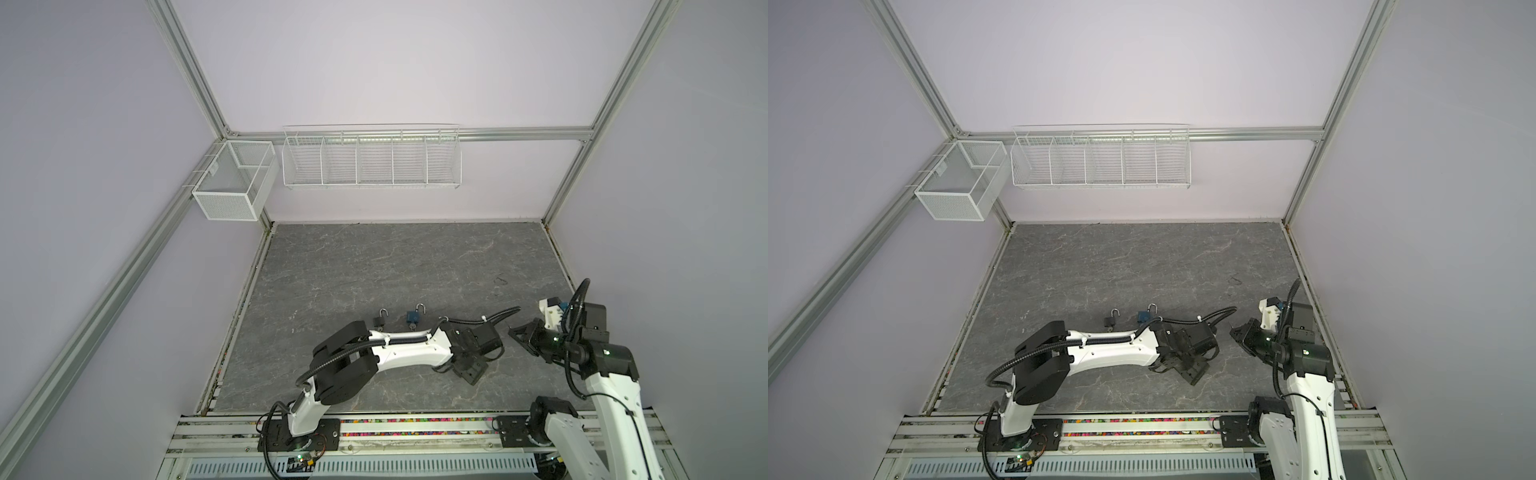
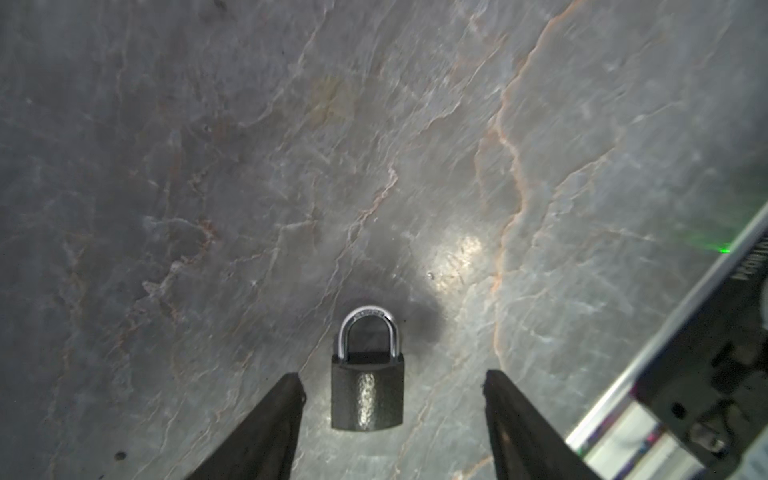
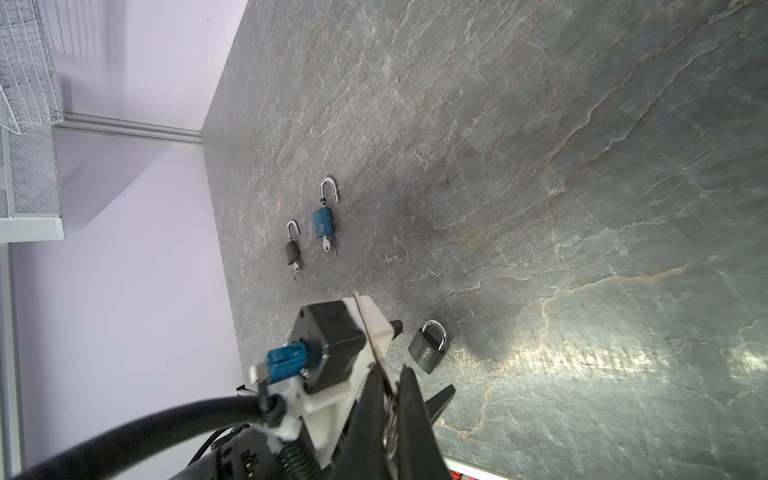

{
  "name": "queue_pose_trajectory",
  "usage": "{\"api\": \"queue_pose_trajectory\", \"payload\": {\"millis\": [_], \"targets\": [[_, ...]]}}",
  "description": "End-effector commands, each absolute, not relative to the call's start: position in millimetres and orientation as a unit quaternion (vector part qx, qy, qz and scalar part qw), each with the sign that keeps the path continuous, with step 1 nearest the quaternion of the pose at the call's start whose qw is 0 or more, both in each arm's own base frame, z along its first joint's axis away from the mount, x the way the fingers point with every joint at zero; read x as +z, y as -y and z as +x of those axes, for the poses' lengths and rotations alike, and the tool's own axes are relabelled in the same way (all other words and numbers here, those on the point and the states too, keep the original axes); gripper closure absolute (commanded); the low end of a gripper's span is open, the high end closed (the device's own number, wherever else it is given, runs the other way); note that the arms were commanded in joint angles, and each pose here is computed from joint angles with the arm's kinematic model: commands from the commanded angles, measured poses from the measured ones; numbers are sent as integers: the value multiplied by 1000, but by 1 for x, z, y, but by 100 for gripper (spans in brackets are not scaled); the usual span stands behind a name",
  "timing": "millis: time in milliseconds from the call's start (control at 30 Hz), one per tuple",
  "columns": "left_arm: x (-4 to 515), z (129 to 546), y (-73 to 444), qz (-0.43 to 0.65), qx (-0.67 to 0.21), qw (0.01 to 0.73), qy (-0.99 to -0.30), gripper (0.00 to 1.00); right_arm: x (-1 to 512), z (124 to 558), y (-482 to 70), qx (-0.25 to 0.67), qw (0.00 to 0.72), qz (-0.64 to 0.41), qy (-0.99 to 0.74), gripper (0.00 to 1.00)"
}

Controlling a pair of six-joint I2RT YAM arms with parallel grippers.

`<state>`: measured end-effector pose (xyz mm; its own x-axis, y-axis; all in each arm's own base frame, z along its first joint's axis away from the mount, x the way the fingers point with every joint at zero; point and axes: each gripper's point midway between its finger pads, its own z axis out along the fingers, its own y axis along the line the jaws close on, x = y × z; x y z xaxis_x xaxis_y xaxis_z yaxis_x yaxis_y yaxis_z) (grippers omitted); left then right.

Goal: Unlock with the key
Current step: 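Grasp the small black padlock with the left gripper while the right holds the key, then lift the black padlock with the left gripper while the right brings the key toward it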

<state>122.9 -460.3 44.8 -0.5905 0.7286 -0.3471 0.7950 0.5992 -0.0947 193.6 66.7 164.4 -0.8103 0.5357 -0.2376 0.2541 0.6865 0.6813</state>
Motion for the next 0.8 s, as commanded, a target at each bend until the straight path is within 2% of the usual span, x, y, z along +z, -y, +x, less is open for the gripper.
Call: {"api": "queue_pose_trajectory", "payload": {"millis": [0,533,700,767], "targets": [[33,127,449,444,-68,136,-883,33,157,189,-70,338,201,213,-895,94],[17,117,440,440,-52,93,-892,61,156,188,-71,341,200,210,-894,94],[14,121,442,431,-48,100,-896,64,157,189,-71,344,201,208,-894,94],[13,124,443,422,-45,105,-899,71,158,189,-72,344,202,205,-894,94]]}}
